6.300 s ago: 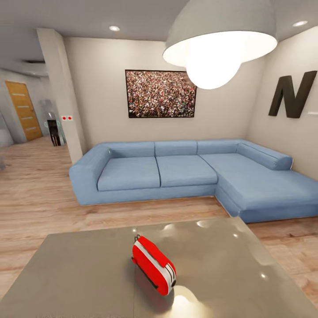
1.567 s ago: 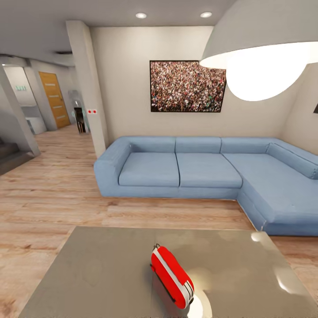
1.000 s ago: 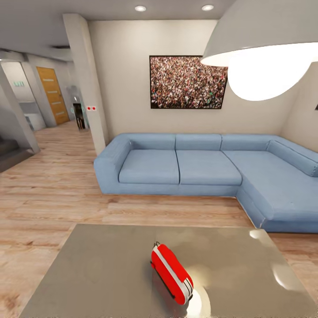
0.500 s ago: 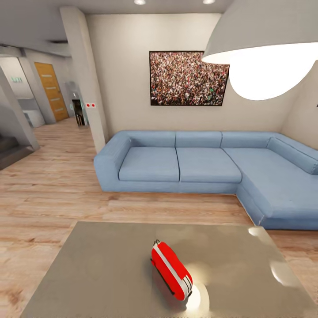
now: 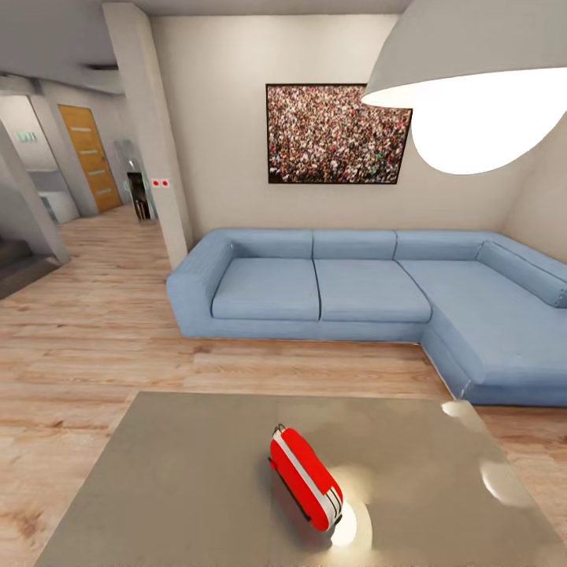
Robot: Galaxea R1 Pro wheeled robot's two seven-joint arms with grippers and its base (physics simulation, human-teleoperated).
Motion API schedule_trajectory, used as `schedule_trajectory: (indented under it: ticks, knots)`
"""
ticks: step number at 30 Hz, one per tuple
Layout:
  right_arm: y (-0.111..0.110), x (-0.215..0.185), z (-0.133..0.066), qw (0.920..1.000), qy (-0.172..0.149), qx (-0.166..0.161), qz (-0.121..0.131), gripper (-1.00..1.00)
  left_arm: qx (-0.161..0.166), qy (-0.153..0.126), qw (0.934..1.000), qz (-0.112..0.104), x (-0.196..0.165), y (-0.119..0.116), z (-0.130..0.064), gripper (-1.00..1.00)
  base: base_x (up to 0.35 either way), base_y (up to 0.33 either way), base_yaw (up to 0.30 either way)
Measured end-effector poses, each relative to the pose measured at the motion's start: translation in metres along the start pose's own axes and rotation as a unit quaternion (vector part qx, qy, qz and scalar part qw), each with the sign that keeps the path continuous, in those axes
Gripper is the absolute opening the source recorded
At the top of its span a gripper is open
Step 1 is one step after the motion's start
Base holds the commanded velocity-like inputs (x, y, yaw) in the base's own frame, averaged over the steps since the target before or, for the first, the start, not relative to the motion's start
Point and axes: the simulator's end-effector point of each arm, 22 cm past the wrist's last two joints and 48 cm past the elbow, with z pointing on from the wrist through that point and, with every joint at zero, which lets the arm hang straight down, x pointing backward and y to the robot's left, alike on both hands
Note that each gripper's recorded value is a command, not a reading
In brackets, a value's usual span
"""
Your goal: Turn on the radio receiver that's on the table in the living room.
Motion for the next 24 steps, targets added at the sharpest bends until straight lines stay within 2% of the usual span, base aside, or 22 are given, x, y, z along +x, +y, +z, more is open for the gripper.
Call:
schedule_trajectory:
  ticks: [24]
  knots:
    - [-0.004,0.009,0.000,1.0000,0.009,0.002,-0.001,1.00,-0.001,0.016,0.9999,0.000,0.013,0.001,0.000,1.00,0.000,0.000,0.000]
